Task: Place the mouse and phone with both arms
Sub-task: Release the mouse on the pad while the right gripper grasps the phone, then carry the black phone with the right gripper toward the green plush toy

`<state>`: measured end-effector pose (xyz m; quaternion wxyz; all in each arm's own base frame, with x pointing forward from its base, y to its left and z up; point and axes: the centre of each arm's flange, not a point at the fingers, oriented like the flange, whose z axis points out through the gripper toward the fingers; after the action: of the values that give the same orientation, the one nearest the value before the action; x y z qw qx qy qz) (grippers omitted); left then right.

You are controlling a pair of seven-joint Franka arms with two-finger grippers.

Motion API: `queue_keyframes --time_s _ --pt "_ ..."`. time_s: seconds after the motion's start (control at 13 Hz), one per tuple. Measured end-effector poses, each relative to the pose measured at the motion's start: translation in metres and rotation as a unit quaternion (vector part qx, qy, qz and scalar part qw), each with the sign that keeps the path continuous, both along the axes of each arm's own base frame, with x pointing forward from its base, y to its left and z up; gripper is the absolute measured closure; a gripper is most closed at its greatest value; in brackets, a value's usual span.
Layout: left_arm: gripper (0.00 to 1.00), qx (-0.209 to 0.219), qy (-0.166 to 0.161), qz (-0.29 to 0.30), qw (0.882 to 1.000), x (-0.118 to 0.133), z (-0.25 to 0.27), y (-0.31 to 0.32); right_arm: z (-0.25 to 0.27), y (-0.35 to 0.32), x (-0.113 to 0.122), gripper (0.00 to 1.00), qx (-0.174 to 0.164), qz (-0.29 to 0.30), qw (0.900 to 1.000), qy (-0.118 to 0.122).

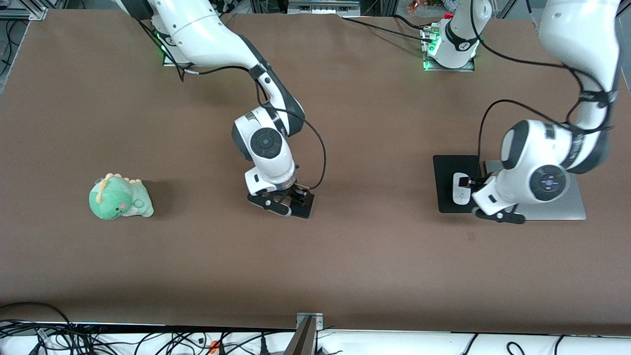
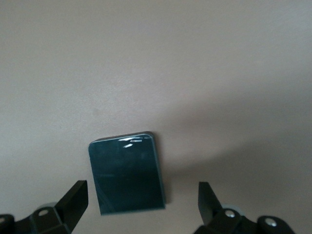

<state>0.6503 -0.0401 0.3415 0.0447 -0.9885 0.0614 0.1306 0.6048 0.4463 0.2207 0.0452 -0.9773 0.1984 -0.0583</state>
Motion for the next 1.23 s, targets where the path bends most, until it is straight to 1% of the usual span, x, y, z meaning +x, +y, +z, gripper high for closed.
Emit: queue_keyframes --time_s 0.15,0.31,0.46,0.62,0.77,0.85,0.92,1.0,1.08,1.23 --pt "0.00 0.001 -0.035 0.007 0.999 0.017 0.074 0.003 -0.016 0.008 -0.004 0.00 0.003 0.006 1.000 -0.008" --pt "0.00 -0.001 -0.066 0.011 0.998 0.023 0.133 0.002 -0.029 0.016 -0.009 0.00 0.004 0.013 1.000 -0.010" --pt "0.00 -0.005 -0.090 -0.001 0.996 0.018 0.179 0.002 -0.041 0.023 -0.017 0.00 0.000 0.020 1.000 -0.008" --pt "0.00 -0.018 -0.100 -0.021 0.995 -0.002 0.214 0.010 -0.050 0.027 -0.021 0.00 -0.001 0.026 1.000 -0.011" --pt "0.00 -0.018 -0.115 -0.020 0.993 -0.024 0.231 0.028 -0.054 0.027 -0.021 0.00 -0.005 0.031 0.999 -0.014" --pt "0.00 -0.018 -0.123 -0.017 0.992 -0.033 0.232 0.034 -0.053 0.027 -0.021 0.03 -0.006 0.031 0.999 -0.015" --pt "0.00 -0.019 -0.123 -0.013 0.992 -0.042 0.228 0.039 -0.053 0.027 -0.021 0.04 -0.006 0.032 0.999 -0.015" --pt "0.00 -0.021 -0.116 -0.007 0.993 -0.050 0.224 0.040 -0.051 0.026 -0.019 0.12 -0.006 0.032 0.999 -0.017" --pt "0.00 -0.022 -0.112 0.002 0.994 -0.055 0.220 0.039 -0.045 0.026 -0.017 0.17 -0.005 0.032 0.999 -0.021" --pt "0.00 -0.020 -0.103 0.013 0.994 -0.059 0.214 0.028 -0.043 0.021 -0.012 0.19 -0.010 0.031 0.999 -0.020"
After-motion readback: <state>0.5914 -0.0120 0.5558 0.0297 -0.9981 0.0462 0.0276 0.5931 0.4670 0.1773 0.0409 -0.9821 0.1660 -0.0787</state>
